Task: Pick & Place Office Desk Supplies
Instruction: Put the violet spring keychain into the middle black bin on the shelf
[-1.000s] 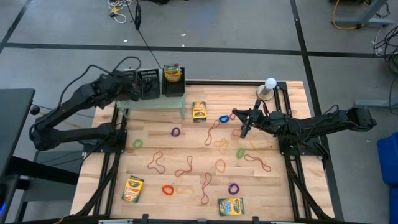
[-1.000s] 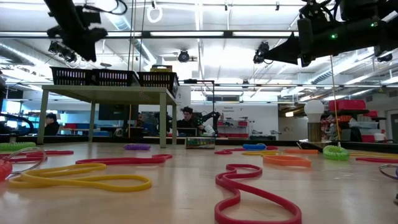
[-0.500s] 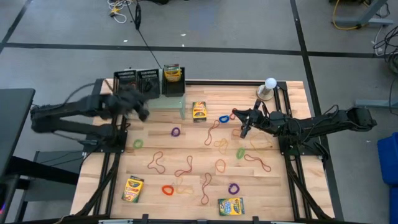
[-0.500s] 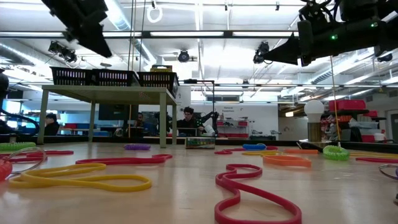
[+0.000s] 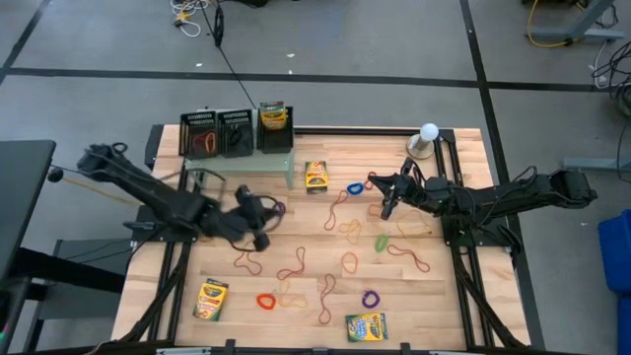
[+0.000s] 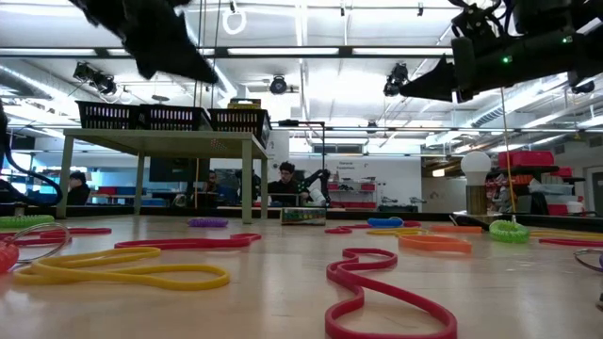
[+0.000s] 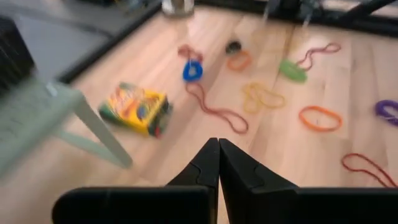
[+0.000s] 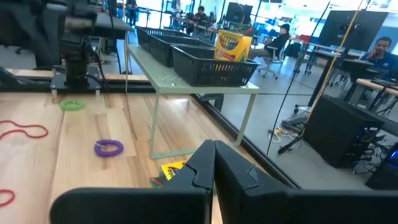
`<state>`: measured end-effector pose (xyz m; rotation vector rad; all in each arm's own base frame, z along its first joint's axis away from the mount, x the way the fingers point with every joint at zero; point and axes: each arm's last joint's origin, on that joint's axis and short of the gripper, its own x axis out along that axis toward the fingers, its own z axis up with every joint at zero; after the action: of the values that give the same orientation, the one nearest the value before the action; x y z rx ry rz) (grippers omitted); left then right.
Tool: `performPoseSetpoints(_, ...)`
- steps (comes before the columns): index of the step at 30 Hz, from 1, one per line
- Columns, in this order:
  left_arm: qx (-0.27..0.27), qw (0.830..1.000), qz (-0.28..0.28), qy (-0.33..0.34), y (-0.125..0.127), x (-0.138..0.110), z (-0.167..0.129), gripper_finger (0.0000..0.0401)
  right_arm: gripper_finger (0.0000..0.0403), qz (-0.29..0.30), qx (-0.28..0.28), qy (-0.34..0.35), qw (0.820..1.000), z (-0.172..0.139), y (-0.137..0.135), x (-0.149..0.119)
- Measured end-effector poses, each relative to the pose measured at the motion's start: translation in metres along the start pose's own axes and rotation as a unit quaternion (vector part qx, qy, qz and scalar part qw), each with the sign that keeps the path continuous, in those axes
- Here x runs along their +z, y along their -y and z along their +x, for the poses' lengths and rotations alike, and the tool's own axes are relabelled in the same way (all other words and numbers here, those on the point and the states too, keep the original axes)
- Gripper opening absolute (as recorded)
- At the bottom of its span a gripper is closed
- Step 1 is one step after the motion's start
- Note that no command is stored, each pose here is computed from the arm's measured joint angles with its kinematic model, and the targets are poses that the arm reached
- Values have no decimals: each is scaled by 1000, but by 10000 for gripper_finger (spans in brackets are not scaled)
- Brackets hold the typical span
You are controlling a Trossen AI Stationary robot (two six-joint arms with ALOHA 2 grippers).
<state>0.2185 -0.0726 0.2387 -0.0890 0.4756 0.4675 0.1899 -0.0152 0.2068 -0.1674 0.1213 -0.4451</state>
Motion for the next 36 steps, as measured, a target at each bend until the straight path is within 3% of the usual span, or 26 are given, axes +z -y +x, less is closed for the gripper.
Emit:
performPoseSetpoints(7, 61, 994, -43, -80, 18, -23, 47, 48, 11, -13, 1, -7, 1000, 0, 0, -1)
performPoseSetpoints(15, 107, 978, -79, -164, 10, -39, 96, 114, 11, -31, 38, -14, 999, 0, -3, -4)
performPoseSetpoints(22, 142, 964, -78, -210, -3, -57, 123, 140, 11, -32, 55, -15, 998, 0, -4, -5)
performPoseSetpoints(30, 143, 953, -90, -253, -13, -66, 138, 122, 11, -34, 55, -15, 998, 0, -4, -5)
performPoseSetpoints(36, 119, 954, -86, -262, -8, -65, 132, 34, 11, -34, 55, -15, 998, 0, -4, -4)
